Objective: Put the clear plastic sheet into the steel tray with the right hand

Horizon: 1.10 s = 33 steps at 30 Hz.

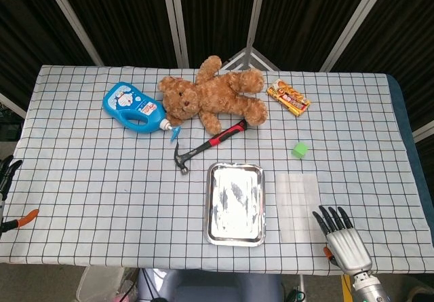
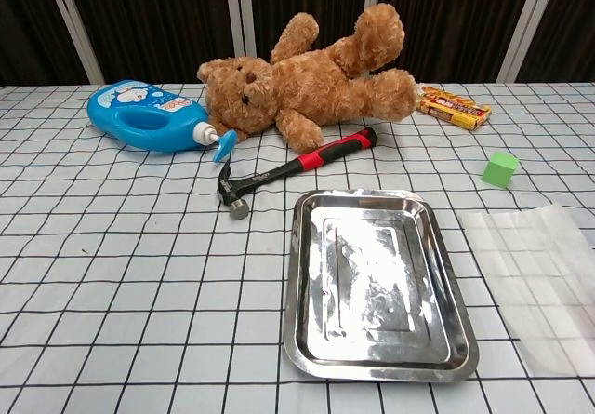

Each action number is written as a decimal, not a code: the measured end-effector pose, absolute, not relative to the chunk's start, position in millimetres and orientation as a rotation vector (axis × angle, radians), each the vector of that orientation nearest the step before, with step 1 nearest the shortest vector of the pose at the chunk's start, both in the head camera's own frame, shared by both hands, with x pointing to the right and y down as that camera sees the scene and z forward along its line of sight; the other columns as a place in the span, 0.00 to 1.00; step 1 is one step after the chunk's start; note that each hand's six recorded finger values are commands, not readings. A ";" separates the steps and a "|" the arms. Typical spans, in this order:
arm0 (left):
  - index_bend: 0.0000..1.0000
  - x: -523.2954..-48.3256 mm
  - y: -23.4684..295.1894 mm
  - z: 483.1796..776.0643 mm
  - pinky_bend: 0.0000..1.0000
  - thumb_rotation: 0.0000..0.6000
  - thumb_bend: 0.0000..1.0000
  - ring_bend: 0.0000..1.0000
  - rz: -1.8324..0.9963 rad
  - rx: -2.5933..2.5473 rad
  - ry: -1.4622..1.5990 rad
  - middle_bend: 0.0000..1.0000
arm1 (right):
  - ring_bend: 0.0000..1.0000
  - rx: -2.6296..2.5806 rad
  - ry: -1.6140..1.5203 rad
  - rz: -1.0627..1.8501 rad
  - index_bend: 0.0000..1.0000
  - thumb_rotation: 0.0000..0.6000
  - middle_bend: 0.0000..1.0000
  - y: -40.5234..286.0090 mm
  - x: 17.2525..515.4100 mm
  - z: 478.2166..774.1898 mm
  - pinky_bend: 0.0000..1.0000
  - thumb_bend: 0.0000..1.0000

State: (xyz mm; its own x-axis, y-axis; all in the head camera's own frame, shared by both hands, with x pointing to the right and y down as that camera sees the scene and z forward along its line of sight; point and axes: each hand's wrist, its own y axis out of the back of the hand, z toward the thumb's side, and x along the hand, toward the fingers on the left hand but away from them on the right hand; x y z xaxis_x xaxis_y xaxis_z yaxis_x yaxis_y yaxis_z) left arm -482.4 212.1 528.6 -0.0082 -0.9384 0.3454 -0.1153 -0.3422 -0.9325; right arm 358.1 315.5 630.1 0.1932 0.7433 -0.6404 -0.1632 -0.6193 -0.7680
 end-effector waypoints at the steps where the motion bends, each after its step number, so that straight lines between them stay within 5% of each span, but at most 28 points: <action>1: 0.00 -482.2 212.1 528.4 0.00 1.00 0.00 0.00 -1.432 -1.540 1.126 0.00 | 0.00 -1.720 -0.546 1.528 0.00 1.00 0.00 316.2 357.9 630.7 0.00 0.38; 33: 0.00 -480.8 214.1 530.3 0.00 1.00 0.00 0.00 -1.431 -1.536 1.116 0.00 | 0.00 -1.684 -0.495 1.629 0.00 1.00 0.00 310.5 366.0 664.5 0.00 0.38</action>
State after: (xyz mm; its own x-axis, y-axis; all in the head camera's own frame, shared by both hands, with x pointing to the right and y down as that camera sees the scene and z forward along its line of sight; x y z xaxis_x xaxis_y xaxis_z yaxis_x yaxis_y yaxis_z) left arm -480.8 214.1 530.3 -0.0030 -0.9386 0.3449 -0.1058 -0.3427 -0.9335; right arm 366.0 310.5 664.5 0.1236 0.7142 -0.6889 -0.2101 -0.6597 -0.7216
